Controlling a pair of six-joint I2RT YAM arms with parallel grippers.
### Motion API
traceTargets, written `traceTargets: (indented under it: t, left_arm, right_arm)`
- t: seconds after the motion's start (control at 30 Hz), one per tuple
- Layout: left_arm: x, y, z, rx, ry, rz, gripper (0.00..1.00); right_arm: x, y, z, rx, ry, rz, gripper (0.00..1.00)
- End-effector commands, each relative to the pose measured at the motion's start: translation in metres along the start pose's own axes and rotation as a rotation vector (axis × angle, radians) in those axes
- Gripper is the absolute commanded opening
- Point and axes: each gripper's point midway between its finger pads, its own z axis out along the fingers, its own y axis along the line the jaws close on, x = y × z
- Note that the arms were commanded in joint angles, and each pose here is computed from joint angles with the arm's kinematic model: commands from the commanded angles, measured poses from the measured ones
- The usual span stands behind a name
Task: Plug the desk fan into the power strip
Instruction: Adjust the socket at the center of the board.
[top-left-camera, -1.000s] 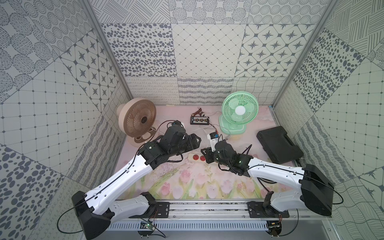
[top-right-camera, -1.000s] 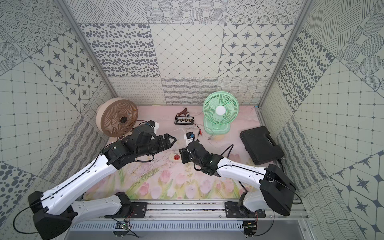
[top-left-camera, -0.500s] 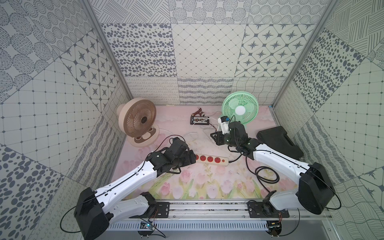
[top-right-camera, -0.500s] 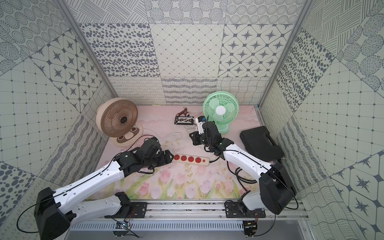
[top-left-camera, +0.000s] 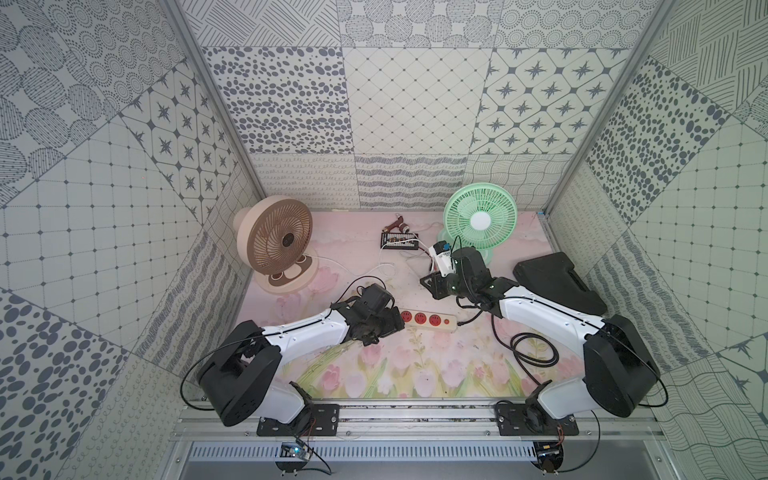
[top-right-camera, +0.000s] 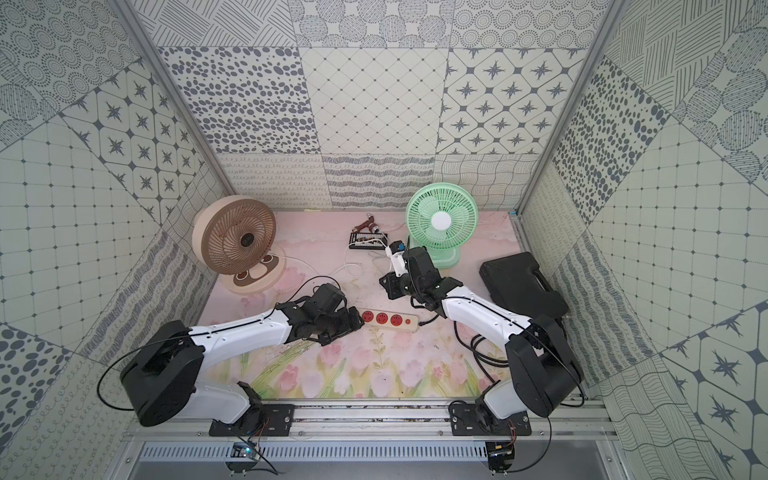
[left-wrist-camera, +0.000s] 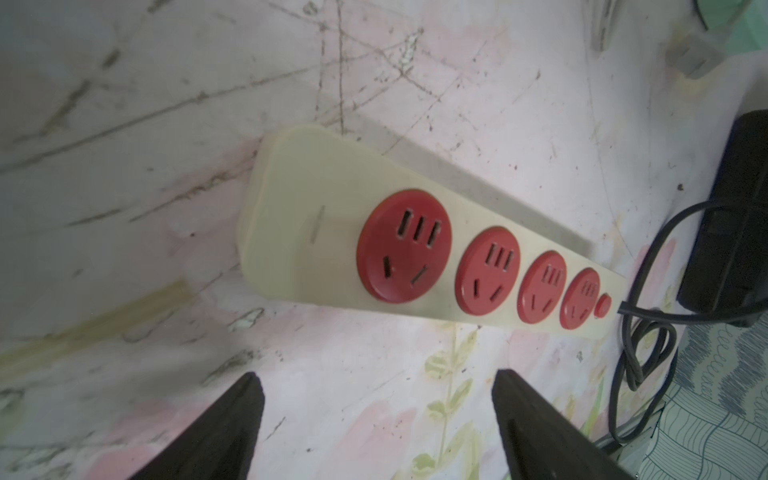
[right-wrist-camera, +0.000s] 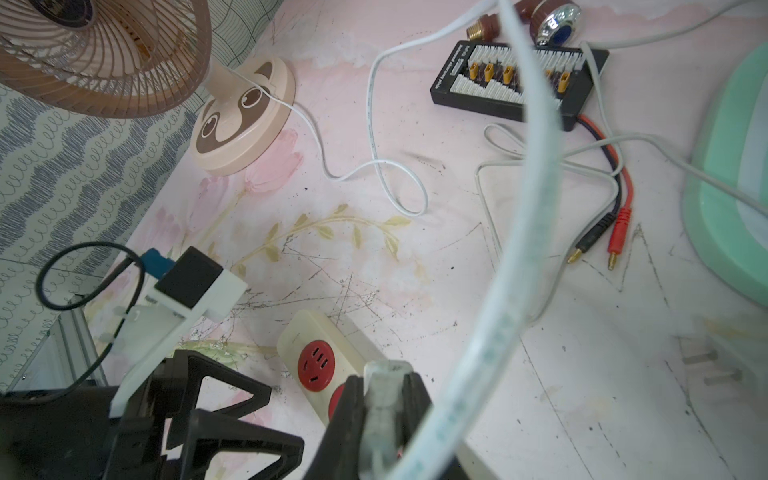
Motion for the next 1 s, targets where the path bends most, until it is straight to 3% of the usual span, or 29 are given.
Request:
traceTargets:
  t: [0.0,0.23,0.47,0.6,0.97]
  left_arm:
    - [-0.026,-0.038,0.019,0.156,-0.018,-0.053,0.9]
    - [-0.073,-0.042,0.012,0.171,-0.162,-0.06,0.9]
    - [-0.12,-0.06,0.018,0.217,-0.223,-0.017,0.89]
    - [-0.14,-0.066,0.004,0.246,-0.258,0.01,0.89]
    - [-0.106,-0.025,-0.077,0.142,-0.323,0.083,0.92]
  right_arm:
    - [-0.006,0.001,-0.007,0.002,-0.035,-0.051,0.0]
    - [-0.005,-0.001,-0.01,0.014,-0.042,-0.066,0.0]
    - [-0.003,0.0,-0.007,-0.001,-0.036,-0.069,0.0]
    - [-0.003,0.002,-0.007,-0.017,-0.046,-0.079,0.0]
    - [-0.009,0.02,-0.007,0.012,-0.118,-0.156,0.0]
